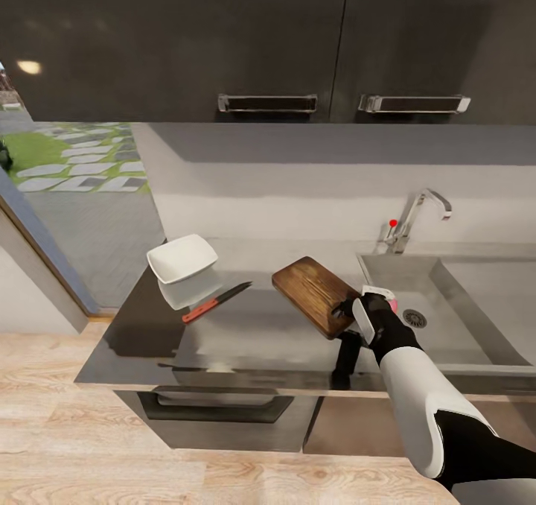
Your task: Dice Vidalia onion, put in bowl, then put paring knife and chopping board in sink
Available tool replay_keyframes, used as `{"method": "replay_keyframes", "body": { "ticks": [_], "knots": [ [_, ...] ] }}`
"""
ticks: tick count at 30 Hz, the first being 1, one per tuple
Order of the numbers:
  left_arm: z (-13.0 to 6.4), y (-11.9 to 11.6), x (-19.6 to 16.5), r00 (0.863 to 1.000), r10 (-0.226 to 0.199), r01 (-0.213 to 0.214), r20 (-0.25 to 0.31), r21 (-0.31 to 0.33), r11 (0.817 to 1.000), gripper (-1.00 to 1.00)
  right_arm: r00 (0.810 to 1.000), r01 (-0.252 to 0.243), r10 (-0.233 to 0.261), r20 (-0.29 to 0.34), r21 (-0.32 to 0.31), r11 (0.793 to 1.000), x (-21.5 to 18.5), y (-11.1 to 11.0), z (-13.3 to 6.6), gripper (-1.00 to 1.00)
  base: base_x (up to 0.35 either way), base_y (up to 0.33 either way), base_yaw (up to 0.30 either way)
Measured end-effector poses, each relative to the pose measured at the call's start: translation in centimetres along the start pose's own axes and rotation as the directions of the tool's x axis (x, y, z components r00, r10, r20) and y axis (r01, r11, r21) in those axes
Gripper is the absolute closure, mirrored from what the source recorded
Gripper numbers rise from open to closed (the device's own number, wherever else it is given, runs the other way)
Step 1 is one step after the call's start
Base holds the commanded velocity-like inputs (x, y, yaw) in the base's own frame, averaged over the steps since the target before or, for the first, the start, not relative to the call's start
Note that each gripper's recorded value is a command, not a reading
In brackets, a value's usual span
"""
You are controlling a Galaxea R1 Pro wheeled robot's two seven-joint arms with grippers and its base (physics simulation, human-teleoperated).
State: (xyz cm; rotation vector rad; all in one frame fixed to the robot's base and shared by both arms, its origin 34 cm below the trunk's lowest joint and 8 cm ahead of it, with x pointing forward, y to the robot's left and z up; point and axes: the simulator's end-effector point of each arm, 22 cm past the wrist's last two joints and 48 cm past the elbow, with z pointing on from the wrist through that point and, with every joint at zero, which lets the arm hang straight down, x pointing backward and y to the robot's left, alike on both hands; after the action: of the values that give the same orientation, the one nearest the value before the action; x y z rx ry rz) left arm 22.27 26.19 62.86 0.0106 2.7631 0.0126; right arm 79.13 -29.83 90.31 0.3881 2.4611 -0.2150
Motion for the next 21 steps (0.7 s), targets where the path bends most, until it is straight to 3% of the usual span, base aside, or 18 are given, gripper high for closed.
{"method": "replay_keyframes", "body": {
  "ticks": [3, 4, 21],
  "knots": [
    [0.0, 0.0, 0.01, 1.0, 0.0, 0.0, 0.0, 0.0, 1.0, -1.0, 1.0, 0.0, 0.0, 0.0, 0.0, 1.0, 0.0, 0.01, 0.0, -1.0, 0.0, 0.0, 0.0],
    [0.0, 0.0, 0.01, 1.0, 0.0, 0.0, 0.0, 0.0, 1.0, -1.0, 1.0, 0.0, 0.0, 0.0, 0.0, 1.0, 0.0, 0.01, 0.0, 1.0, 0.0, 0.0, 0.0],
    [0.0, -0.03, 0.02, 1.0, 0.0, 0.0, -0.001, 0.0, 1.0, -1.0, 1.0, -0.003, 0.003, 0.0, -0.001, 1.0, -0.01, 0.0, 0.03, 1.0, 0.0, 0.0, 0.0]
  ]
}}
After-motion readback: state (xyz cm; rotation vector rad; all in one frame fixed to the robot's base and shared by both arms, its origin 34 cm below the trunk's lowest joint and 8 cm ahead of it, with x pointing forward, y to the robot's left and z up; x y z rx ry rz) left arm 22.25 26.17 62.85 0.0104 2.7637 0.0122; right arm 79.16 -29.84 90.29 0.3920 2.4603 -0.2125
